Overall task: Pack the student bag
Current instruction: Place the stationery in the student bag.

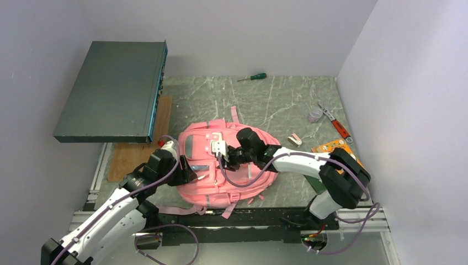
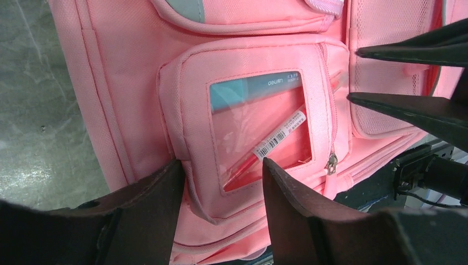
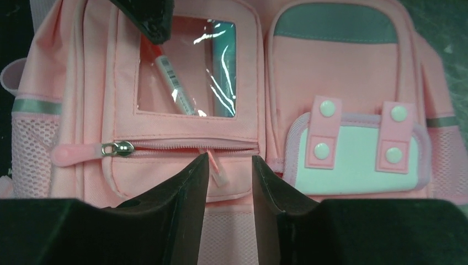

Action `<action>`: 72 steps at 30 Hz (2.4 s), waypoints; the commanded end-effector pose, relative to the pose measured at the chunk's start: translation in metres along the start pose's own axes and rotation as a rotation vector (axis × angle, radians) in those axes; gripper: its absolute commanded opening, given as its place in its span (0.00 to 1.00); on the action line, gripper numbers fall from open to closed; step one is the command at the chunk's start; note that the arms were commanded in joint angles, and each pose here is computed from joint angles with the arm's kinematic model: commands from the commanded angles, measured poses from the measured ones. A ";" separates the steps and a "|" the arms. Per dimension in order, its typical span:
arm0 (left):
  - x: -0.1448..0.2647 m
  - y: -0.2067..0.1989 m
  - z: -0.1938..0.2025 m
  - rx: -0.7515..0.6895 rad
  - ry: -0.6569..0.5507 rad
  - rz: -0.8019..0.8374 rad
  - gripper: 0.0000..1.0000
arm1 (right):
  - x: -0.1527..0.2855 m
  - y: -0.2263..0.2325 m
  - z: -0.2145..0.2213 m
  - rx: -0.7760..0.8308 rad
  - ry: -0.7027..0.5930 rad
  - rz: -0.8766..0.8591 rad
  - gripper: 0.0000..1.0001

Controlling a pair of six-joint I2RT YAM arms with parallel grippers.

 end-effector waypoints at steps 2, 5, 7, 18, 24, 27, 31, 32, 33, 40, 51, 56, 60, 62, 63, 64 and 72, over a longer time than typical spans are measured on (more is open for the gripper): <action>0.001 -0.001 0.003 -0.016 0.009 0.019 0.59 | -0.007 0.005 0.003 -0.001 -0.037 -0.145 0.37; 0.001 -0.001 0.003 -0.014 0.006 0.024 0.60 | -0.009 0.008 0.002 -0.006 -0.048 -0.184 0.37; 0.001 0.000 0.003 -0.013 0.007 0.023 0.60 | -0.009 0.010 0.003 -0.012 -0.051 -0.198 0.39; 0.000 -0.002 0.002 -0.009 0.000 0.024 0.63 | -0.024 0.004 0.014 -0.003 0.016 -0.184 0.24; 0.000 0.005 -0.001 0.011 -0.027 -0.027 0.71 | 0.008 -0.011 0.007 0.097 0.267 0.006 0.02; -0.003 0.010 -0.001 0.029 -0.034 -0.065 0.72 | 0.039 -0.020 0.007 0.126 0.406 0.113 0.00; -0.005 0.013 0.000 0.035 -0.028 -0.089 0.72 | 0.084 -0.022 0.014 0.174 0.534 0.240 0.00; -0.005 0.012 -0.001 0.033 -0.027 -0.089 0.72 | 0.095 -0.024 0.018 0.169 0.557 0.275 0.00; -0.005 0.012 -0.001 0.031 -0.027 -0.089 0.72 | 0.104 -0.024 0.023 0.154 0.571 0.303 0.00; 0.004 0.005 -0.007 -0.006 -0.036 -0.077 0.80 | 0.161 -0.048 0.039 -0.116 0.402 0.706 0.00; 0.027 -0.025 -0.024 -0.071 -0.042 0.007 0.93 | 0.203 -0.110 0.113 -0.788 0.519 1.170 0.00; 0.036 -0.039 -0.027 -0.102 -0.012 0.045 0.94 | 0.205 -0.138 0.148 -0.905 0.598 1.170 0.00; 0.034 -0.037 -0.026 -0.103 0.003 0.025 0.93 | 0.202 -0.146 0.184 -1.046 0.632 1.102 0.00; 0.032 -0.034 -0.024 -0.097 0.007 0.017 0.93 | 0.198 -0.145 0.198 -1.093 0.654 1.078 0.00; 0.032 -0.034 -0.024 -0.094 0.006 0.019 0.92 | 0.195 -0.144 0.206 -1.112 0.671 1.064 0.00; 0.031 -0.034 -0.024 -0.091 0.007 0.022 0.92 | 0.193 -0.143 0.210 -1.122 0.680 1.056 0.03; 0.019 -0.028 -0.022 -0.087 0.036 -0.027 0.93 | 0.196 -0.136 0.186 -1.062 0.698 1.053 0.56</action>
Point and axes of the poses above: each gripper's point midway between its finger pads, its own x axis back along the fingers, its own y axis along the line the jaws close on, z = x × y, the point moved 5 cm from there along x, back along the fingers, and after that the axes turned 9 degrees about x, right-handed, at the moved point
